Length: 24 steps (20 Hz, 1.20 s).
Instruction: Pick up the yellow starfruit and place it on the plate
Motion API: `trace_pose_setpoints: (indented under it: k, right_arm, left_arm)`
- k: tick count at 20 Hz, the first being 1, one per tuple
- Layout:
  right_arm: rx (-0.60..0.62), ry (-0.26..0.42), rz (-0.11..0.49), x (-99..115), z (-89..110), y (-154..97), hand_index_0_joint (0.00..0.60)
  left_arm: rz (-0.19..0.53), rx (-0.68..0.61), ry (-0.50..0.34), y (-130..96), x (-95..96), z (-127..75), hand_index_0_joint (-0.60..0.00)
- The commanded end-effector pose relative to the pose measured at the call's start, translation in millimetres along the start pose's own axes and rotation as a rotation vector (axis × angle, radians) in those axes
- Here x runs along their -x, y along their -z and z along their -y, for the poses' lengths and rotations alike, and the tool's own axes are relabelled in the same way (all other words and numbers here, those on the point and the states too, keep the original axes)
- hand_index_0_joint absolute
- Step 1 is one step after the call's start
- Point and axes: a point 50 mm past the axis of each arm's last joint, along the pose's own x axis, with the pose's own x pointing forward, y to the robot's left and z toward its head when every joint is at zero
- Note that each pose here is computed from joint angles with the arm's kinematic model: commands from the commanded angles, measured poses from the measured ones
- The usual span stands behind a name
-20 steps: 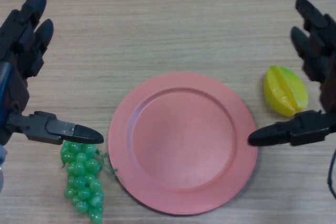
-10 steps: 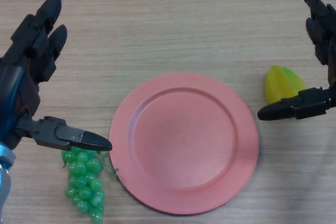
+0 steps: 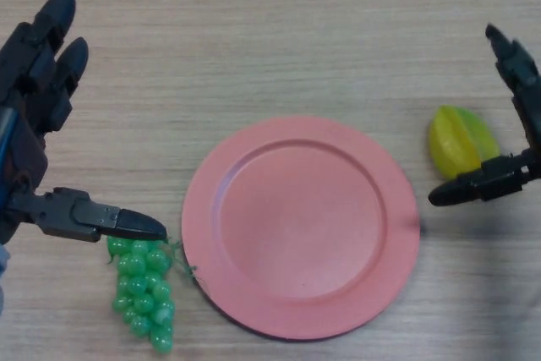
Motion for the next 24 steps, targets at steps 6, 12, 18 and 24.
trace_pose_setpoints:
  k: [6, 12, 18, 24]
  right_arm:
    - [0.089, 0.197, 0.265, -15, 32.2, -32, 0.000]
    - [0.229, 0.180, 0.239, -18, 27.9, -18, 0.600]
    - [0.489, 0.152, 0.246, -18, 29.9, -13, 0.600]
    - [0.272, 0.199, 0.281, -9, 37.8, -44, 0.600]
  left_arm:
    - [0.194, -0.096, -0.044, -34, 3.4, -16, 0.000]
    - [0.170, -0.095, -0.030, -34, 4.7, -16, 0.000]
    - [0.152, -0.088, -0.018, -33, 6.0, -15, 0.000]
    - [0.133, -0.089, -0.008, -33, 7.0, -14, 0.000]
